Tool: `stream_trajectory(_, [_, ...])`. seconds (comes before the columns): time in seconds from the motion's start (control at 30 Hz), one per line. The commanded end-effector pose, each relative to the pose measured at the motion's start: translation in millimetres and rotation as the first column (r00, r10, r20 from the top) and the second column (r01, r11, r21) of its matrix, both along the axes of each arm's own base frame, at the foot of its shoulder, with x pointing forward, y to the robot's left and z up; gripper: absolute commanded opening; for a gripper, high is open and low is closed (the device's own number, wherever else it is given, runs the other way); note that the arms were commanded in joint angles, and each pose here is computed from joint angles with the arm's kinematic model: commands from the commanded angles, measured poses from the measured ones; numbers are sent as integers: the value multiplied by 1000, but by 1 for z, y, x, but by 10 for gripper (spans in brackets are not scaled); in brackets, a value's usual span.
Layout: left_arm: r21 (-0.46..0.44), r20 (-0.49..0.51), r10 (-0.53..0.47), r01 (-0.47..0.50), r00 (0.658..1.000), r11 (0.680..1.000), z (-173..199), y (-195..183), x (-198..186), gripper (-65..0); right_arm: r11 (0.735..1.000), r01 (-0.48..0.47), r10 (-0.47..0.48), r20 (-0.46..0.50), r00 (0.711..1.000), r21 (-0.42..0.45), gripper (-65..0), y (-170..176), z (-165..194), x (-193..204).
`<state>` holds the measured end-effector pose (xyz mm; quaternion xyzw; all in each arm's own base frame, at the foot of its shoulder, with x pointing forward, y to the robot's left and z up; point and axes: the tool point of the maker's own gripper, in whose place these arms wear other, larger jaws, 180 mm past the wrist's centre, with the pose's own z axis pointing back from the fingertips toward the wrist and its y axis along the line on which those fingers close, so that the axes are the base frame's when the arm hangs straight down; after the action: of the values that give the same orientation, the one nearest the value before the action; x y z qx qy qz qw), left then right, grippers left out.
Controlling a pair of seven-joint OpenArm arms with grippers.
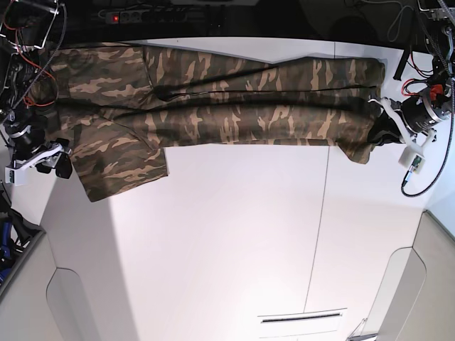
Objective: Fold the T-shirt properly
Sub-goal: 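Grasp the hem with both grippers and fold it over toward the collar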
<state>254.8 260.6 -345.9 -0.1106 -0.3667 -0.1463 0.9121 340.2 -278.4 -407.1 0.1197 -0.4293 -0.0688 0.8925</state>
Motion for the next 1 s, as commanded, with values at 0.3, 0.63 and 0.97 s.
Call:
stream_trajectory(0.3, [6,28,-13,13,1000,1000,9,2,2,-650,992,-85,83,25,996,97,-299,55,-9,16])
stream_trajectory(0.63, [6,26,-13,13,1000,1000,9,2,2,-650,979,-168,168,6,986,117,-632,99,-19,15])
stream_trajectory(0.97, [7,26,-14,13,1000,1000,9,2,2,-650,978,-202,202,14,979,58,-650,89,19,23])
